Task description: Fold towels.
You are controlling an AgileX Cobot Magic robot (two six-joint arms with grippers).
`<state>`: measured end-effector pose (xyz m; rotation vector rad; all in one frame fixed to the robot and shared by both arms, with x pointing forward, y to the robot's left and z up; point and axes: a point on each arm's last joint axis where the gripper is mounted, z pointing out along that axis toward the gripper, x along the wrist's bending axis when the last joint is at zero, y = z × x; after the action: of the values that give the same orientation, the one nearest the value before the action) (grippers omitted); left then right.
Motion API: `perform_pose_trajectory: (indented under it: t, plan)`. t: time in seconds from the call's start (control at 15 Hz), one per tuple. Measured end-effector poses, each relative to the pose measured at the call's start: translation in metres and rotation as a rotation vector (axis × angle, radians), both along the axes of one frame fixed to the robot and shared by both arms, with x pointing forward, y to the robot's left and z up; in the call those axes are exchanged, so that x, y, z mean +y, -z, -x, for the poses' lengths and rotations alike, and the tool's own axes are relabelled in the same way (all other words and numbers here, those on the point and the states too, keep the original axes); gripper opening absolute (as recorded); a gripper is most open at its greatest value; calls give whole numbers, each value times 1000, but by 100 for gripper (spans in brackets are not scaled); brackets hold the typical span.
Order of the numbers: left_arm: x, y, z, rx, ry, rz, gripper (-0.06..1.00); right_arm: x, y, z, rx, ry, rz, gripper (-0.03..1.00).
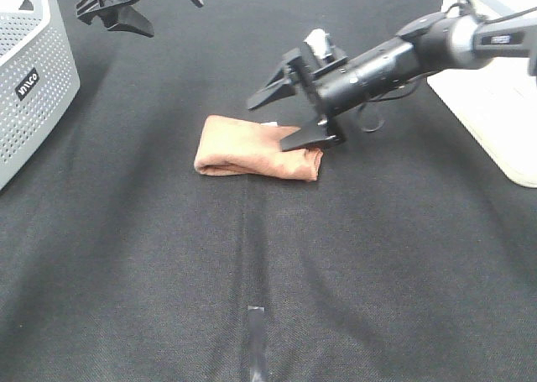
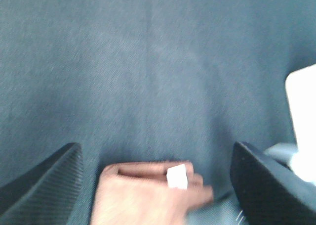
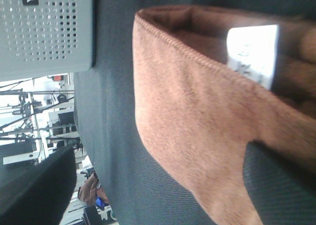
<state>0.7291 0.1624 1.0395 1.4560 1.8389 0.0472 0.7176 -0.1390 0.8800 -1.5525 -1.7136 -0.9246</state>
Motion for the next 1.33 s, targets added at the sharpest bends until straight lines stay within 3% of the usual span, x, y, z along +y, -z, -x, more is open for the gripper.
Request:
perform_pose_trajectory:
  t: [0.13, 0.33, 0.53, 0.73, 0.8, 0.93, 1.07, 1.2, 1.33]
  plan:
    - [0, 1, 2, 19, 12, -7, 78, -10, -1, -1, -11, -2, 39, 87]
    - [-1, 3, 6, 46, 68, -43, 78, -22, -21, 1, -58, -33, 175, 87]
    - [0, -5, 19, 101, 165, -99, 78, -33, -62, 6, -131, -41, 315, 87]
    - [9, -40, 45, 117, 261, -197, 78, -43, -131, 20, -248, -28, 410, 87]
    - [9, -40, 45, 117, 261, -197, 78, -43, -131, 20, -248, -28, 410, 87]
    - [17, -62, 68, 127, 278, -354, 78, -52, -161, 30, -299, 2, 489, 87]
    - [18, -77, 89, 106, 266, -468, 78, -59, -174, 44, -297, 22, 547, 87]
    - [23, -87, 120, 108, 266, -525, 78, -66, -186, 70, -284, 24, 594, 87]
    - [37, -92, 160, 137, 254, -536, 78, -74, -200, 106, -282, 16, 625, 87]
